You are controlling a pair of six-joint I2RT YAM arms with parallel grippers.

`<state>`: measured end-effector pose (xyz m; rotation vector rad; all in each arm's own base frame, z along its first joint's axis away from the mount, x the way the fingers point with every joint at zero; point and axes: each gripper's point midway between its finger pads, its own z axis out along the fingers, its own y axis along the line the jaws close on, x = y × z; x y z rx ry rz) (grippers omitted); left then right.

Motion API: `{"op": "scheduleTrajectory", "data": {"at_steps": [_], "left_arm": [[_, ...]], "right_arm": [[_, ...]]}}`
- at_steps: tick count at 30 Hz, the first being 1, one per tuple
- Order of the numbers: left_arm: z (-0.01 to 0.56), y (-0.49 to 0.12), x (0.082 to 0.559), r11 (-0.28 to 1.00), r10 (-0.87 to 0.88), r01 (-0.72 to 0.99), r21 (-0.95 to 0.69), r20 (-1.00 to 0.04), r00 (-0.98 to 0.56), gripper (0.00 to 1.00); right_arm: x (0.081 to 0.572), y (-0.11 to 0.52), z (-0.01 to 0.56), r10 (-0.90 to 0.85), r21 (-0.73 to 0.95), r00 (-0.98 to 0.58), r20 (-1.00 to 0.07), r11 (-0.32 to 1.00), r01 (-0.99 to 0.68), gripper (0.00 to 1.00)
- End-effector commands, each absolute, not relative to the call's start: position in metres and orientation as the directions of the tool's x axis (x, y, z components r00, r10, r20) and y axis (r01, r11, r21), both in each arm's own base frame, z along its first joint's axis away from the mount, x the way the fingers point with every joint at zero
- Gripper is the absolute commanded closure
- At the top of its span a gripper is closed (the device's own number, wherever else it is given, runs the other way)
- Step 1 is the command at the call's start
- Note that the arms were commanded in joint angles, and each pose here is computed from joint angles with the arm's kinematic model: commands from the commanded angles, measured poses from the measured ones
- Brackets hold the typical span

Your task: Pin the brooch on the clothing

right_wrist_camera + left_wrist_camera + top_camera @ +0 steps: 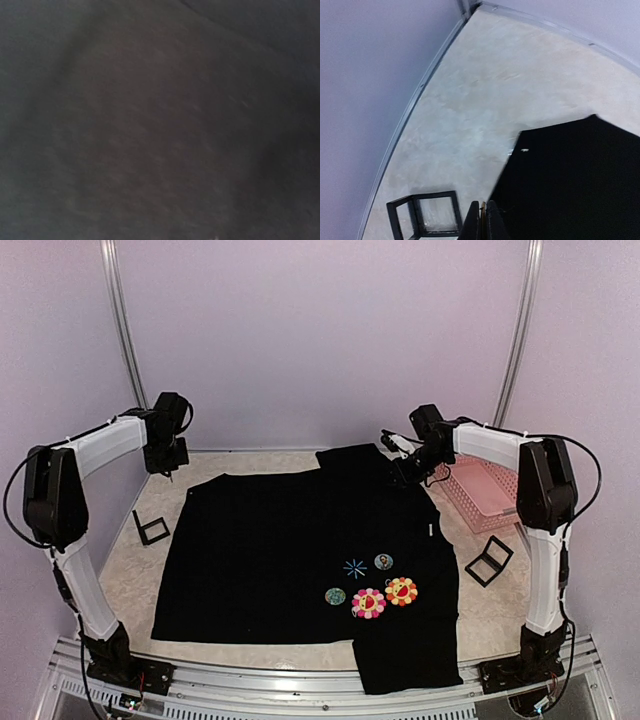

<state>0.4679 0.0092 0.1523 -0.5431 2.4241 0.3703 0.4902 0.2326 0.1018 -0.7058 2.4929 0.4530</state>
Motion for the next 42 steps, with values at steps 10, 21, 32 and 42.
{"op": "scheduleTrajectory", "data": {"at_steps": [10, 21, 32, 42], "left_arm": [[0.44, -0.303, 0.43, 0.599, 0.019, 0.788, -0.142, -0.981, -0.192, 1.0], [0.43, -0.367, 0.351, 0.269, 0.036, 0.954, -0.129, -0.989, -0.144, 1.0], [0.402, -0.358, 0.204, 0.196, -0.083, 0.979, -0.052, -0.996, -0.036, 1.0], [0.407, -0.334, 0.135, 0.205, -0.213, 0.978, -0.04, -0.977, 0.005, 1.0]], "right_arm": [[0.414, 0.311, 0.386, -0.105, 0.194, -0.221, -0.97, 0.221, -0.956, 0.61], [0.309, 0.356, 0.422, -0.023, 0.179, -0.179, -0.984, 0.024, -0.984, 0.61], [0.179, 0.385, 0.374, -0.049, 0.176, -0.176, -0.983, -0.008, -0.984, 0.51], [0.112, 0.411, 0.361, -0.049, 0.192, -0.188, -0.981, -0.097, -0.977, 0.4]]}}
